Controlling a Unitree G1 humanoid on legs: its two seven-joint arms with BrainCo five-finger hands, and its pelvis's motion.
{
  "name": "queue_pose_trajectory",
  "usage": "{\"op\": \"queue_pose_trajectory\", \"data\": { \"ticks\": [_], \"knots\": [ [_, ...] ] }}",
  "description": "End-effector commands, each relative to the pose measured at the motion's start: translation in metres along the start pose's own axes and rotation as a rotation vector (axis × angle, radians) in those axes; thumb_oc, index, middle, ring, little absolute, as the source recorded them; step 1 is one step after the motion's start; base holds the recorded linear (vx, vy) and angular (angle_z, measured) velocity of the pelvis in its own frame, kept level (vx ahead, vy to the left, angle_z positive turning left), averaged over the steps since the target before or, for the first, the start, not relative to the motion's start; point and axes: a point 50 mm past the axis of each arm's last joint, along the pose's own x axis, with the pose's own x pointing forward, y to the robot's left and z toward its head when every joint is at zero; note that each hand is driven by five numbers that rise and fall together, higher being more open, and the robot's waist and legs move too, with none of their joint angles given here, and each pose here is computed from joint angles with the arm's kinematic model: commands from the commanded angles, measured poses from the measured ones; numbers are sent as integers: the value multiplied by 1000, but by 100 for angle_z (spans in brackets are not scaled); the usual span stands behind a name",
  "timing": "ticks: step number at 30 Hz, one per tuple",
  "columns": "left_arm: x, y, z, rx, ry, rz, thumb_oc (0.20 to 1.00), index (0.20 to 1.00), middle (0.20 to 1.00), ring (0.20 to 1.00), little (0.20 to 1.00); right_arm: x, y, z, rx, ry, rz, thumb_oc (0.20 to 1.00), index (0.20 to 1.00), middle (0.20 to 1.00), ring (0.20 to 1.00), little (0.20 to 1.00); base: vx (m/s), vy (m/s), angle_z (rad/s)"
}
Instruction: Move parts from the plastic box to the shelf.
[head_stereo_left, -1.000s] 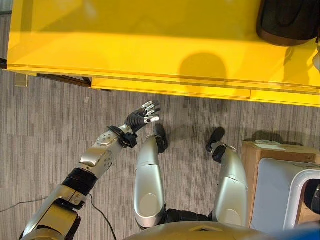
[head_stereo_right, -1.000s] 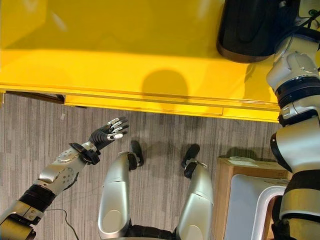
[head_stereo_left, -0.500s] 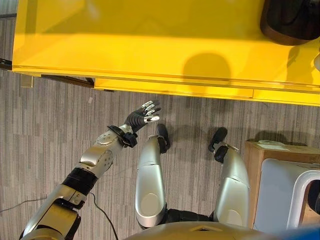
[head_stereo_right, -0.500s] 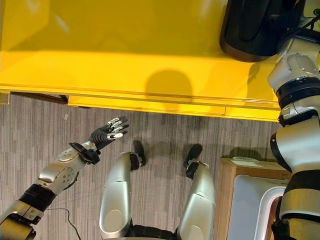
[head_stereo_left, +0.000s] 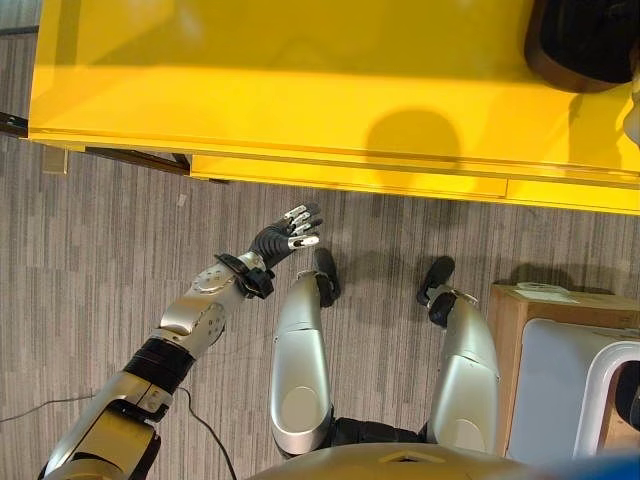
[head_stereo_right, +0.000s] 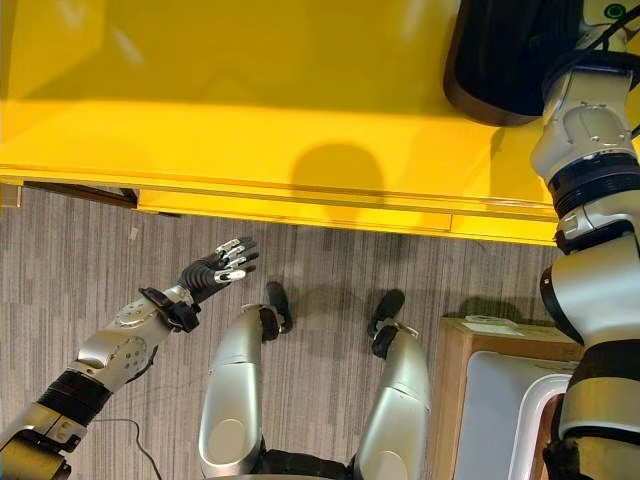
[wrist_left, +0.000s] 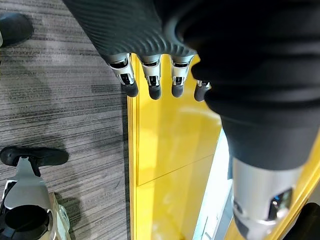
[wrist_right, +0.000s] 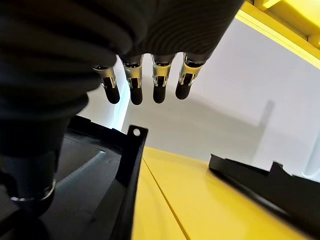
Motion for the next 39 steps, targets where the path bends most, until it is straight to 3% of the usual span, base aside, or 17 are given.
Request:
{"op": "queue_pose_trajectory", "data": {
  "ticks": [1,39],
  "knots": [
    [0,-11,4,-17,-42,-67,1000,1000,1000,1000,1000,3,-12,-17,-119,-35,-66,1000,1000,1000,1000,1000,0,0,0],
    [-10,-3,-10,-23,-19,-50,1000,1000,1000,1000,1000,-17,-9,24,-419,-441,-195,1000,1000,1000,1000,1000,0,0,0]
  ]
}}
